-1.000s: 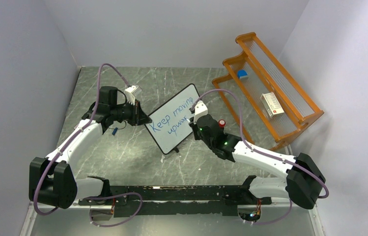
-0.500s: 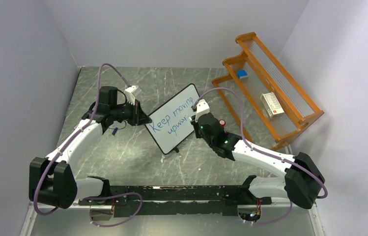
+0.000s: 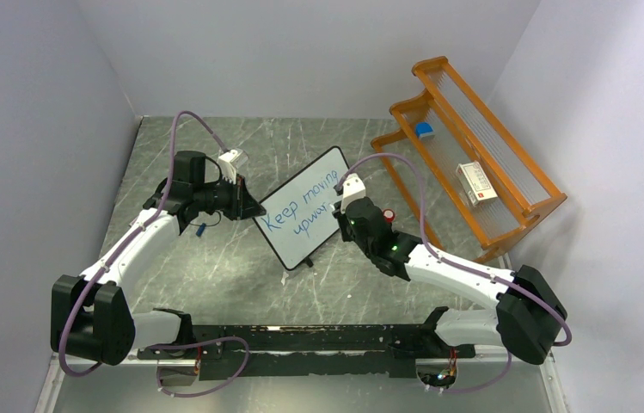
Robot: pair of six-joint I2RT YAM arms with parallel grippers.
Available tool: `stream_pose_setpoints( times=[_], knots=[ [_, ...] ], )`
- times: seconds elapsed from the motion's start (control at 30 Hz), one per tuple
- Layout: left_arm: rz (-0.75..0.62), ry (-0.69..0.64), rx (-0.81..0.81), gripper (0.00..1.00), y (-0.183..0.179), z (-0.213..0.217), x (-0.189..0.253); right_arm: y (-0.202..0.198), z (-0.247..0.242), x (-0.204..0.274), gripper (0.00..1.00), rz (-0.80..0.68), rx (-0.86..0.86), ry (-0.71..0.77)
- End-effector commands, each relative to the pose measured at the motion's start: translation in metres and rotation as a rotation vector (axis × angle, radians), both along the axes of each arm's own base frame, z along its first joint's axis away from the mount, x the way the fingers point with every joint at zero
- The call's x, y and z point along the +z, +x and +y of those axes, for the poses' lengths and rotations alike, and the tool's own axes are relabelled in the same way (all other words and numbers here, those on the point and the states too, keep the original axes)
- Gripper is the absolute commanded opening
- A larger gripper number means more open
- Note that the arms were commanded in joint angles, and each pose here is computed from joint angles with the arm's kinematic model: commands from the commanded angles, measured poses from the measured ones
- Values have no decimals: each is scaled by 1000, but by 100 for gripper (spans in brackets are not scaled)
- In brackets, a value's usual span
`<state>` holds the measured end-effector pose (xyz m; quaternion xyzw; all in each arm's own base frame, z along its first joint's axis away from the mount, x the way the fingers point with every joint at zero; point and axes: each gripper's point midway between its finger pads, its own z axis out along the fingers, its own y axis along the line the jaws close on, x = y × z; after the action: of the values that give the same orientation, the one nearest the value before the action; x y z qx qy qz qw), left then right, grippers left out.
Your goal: Write a sentence on the whiteboard
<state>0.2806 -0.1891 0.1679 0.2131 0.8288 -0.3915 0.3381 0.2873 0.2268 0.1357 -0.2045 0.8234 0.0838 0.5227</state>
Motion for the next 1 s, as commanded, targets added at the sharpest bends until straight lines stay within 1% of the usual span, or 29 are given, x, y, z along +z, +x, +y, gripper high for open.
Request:
stream_pose_setpoints(
  times=[0.0, 0.47, 0.97],
  knots=[
    [66, 171, 72, 5, 0, 24, -45, 7, 7, 19, 0, -45, 14, 46],
    [69, 171, 72, 5, 1, 24, -45, 0, 8, 17, 0, -33, 43, 53],
    [68, 171, 72, 5, 1, 24, -45, -8, -1, -9, 0, 45, 23, 0]
  ],
)
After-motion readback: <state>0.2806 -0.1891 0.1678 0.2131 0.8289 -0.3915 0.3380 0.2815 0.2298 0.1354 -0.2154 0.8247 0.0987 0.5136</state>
